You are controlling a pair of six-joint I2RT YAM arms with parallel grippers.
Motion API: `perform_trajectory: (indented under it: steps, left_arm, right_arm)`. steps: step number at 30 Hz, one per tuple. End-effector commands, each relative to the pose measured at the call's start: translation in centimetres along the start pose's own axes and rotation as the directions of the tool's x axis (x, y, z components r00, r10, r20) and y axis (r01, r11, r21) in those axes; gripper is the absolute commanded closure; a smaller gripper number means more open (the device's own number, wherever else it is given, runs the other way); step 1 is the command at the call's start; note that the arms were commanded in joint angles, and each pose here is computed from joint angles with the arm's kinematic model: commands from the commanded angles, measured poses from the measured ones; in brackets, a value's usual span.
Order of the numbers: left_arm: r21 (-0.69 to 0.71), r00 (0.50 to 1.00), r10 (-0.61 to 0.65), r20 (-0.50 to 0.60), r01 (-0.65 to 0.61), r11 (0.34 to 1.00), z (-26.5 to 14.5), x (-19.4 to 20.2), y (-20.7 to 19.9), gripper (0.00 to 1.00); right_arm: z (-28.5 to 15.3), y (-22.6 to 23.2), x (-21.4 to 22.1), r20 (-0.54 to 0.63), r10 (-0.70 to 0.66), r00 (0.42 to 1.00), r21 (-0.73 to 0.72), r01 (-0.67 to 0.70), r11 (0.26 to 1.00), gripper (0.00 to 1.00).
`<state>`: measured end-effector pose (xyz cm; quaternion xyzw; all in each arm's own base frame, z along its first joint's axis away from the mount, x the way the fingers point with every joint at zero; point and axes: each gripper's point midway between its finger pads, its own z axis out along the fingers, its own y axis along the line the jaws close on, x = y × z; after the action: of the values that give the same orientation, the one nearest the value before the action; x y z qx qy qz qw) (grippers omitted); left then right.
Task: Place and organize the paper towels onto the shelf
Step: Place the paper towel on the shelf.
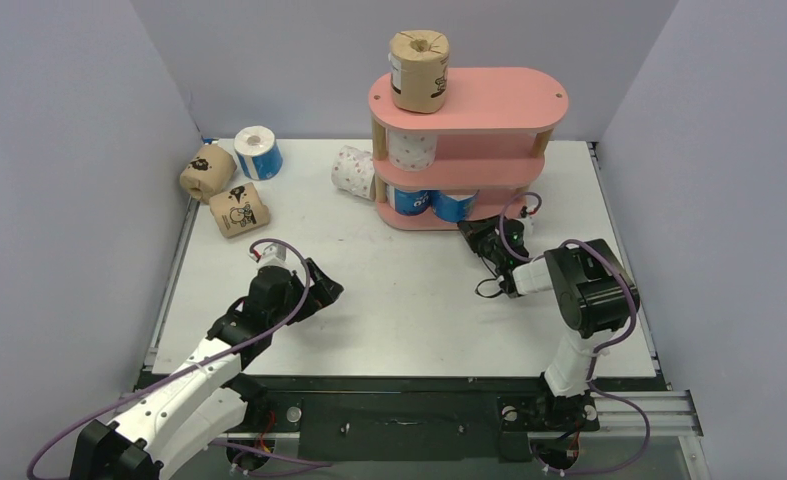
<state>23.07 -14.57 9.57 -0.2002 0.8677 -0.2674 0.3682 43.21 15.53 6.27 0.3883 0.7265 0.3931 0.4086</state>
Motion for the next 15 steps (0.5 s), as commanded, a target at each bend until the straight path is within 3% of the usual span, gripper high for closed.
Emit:
perform_trajectory:
  steps: [1, 15]
  left_arm:
    - [0.008, 1.000, -0.003, 0.025, 0.003, 1.000, -0.2, -0.6, -0.2, 0.04]
    - [-0.003, 1.000, -0.003, 0.024, 0.003, 1.000, 0.0, -0.5, 0.1, 0.04]
  right_arm:
    - [1.2, 3.2, -0.9, 0.022, -0.003, 1.000, -0.089, 0.005, 0.996, 1.00]
    - [2.8, 3.9, -1.5, 0.027, -0.009, 1.000, -0.085, 0.012, 0.996, 1.00]
